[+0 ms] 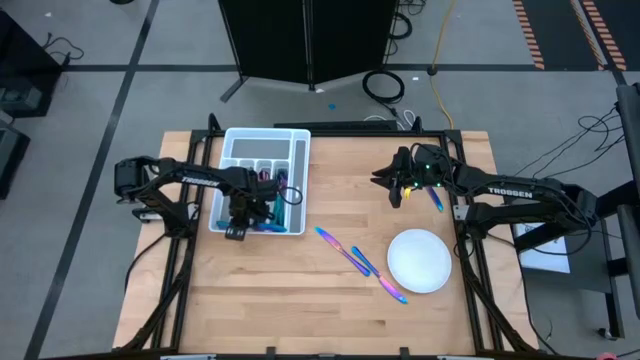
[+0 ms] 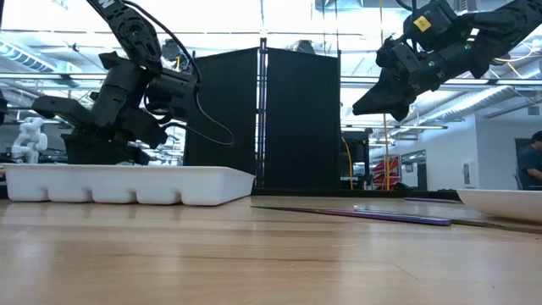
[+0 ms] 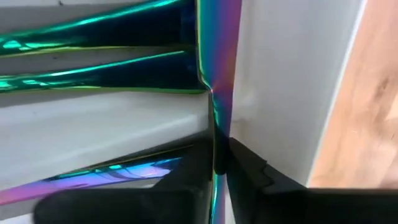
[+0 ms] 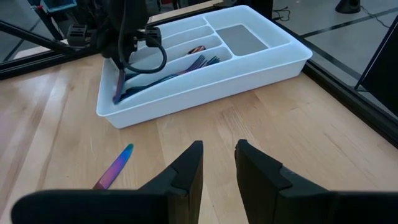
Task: Sort silverware
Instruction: Put the iridescent knife into the white silverware tray
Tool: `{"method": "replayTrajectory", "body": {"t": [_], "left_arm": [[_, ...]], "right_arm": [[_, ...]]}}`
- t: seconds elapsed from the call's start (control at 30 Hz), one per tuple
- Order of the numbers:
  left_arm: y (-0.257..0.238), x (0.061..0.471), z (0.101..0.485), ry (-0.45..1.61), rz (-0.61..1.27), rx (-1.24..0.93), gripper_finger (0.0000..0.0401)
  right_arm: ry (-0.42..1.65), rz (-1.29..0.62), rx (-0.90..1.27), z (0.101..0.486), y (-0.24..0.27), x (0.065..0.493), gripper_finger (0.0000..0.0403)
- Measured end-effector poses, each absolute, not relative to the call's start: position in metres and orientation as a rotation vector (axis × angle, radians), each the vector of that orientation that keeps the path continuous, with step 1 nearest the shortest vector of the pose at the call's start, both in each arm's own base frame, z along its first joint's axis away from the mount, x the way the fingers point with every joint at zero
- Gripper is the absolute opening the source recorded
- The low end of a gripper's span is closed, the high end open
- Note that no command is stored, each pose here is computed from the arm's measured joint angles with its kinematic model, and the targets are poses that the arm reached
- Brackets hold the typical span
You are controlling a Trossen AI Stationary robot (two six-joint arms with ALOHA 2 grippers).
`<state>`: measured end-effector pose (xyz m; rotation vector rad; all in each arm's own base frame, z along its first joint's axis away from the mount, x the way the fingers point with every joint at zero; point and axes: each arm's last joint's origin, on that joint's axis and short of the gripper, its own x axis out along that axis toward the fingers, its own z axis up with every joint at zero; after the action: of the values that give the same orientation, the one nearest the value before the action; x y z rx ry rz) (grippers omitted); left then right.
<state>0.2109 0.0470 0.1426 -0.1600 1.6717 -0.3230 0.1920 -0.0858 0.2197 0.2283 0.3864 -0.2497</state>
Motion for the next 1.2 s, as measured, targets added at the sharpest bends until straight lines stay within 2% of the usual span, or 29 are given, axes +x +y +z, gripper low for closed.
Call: {"method": "replayTrajectory", "body": {"t": [0.17,0.6,0.77,0.97,1.2], "left_arm": [[0.046,0.211,0.144,1.683,-0.333,-0.178,0.0013],[0.053,0.224,0.165,1.664,-0.324,-0.152,0.0010],[0.066,0.224,0.174,1.629,-0.240,-0.232,0.0010],[0.090,0.213,0.197,1.511,-0.041,-0.393,0.0010],[0.116,0.188,0.219,1.324,0.333,-0.806,0.0010]], "right_arm": [[0.386,-0.250,0.228,0.220,-0.086,0.192,0.0080],[0.386,-0.248,0.220,0.220,-0.086,0.192,0.0080],[0.386,-0.248,0.220,0.220,-0.086,0.192,0.0080],[0.388,-0.248,0.221,0.220,-0.086,0.192,0.0080],[0.389,-0.248,0.221,0.220,-0.086,0.192,0.0080]]}}
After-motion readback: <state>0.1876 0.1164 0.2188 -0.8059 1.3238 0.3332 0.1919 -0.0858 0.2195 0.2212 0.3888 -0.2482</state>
